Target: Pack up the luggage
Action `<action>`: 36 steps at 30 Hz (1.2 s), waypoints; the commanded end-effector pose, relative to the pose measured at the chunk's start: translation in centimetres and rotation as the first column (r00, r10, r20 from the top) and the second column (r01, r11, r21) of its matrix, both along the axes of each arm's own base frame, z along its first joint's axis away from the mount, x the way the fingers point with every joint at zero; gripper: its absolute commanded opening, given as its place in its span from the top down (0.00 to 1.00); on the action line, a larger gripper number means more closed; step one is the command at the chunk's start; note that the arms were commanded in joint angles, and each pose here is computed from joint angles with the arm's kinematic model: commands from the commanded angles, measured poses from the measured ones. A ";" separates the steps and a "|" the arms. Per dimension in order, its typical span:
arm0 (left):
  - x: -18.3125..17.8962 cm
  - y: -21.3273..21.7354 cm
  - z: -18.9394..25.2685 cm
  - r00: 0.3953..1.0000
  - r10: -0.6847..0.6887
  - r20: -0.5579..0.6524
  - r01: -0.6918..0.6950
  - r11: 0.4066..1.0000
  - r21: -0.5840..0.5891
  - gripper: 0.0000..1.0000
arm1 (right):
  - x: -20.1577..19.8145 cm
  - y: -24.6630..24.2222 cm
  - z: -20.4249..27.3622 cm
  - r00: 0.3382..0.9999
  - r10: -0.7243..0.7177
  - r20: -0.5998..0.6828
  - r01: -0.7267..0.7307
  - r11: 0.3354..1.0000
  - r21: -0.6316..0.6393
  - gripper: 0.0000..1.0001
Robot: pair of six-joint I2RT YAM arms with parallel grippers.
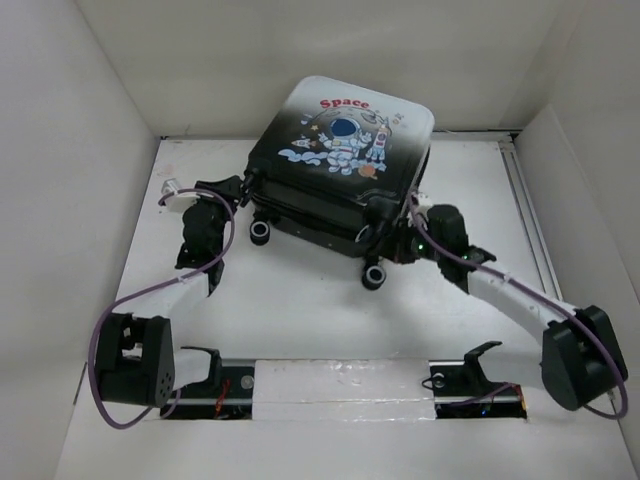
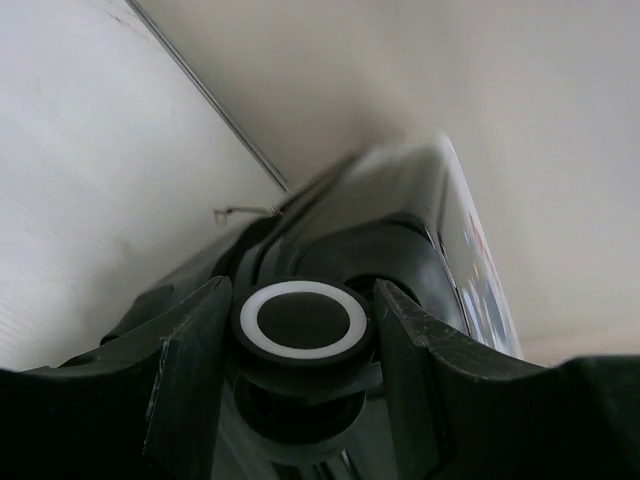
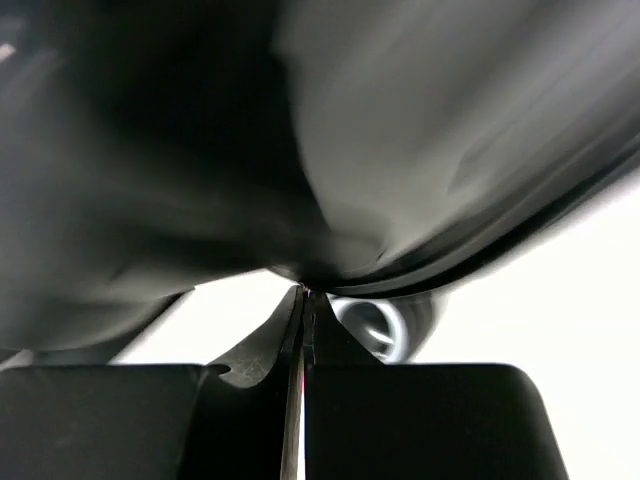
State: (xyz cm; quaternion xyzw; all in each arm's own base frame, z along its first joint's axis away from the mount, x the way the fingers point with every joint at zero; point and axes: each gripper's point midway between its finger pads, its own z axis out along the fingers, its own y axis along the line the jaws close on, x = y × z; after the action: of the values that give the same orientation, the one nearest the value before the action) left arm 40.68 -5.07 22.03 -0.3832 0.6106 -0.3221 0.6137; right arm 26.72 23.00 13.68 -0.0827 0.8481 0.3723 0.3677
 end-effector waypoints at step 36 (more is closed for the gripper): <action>-13.4 -23.9 7.4 0.665 -0.698 0.265 0.728 0.685 -0.023 1.00 | 0.4 17.3 4.6 0.917 0.150 0.369 -0.197 0.976 0.093 1.00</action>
State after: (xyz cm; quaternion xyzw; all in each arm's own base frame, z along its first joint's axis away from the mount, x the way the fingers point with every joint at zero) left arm 31.97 -24.11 21.46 -0.2144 0.6784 -0.4724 0.5202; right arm 32.30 30.38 13.43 -0.0634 0.8072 0.2380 0.5365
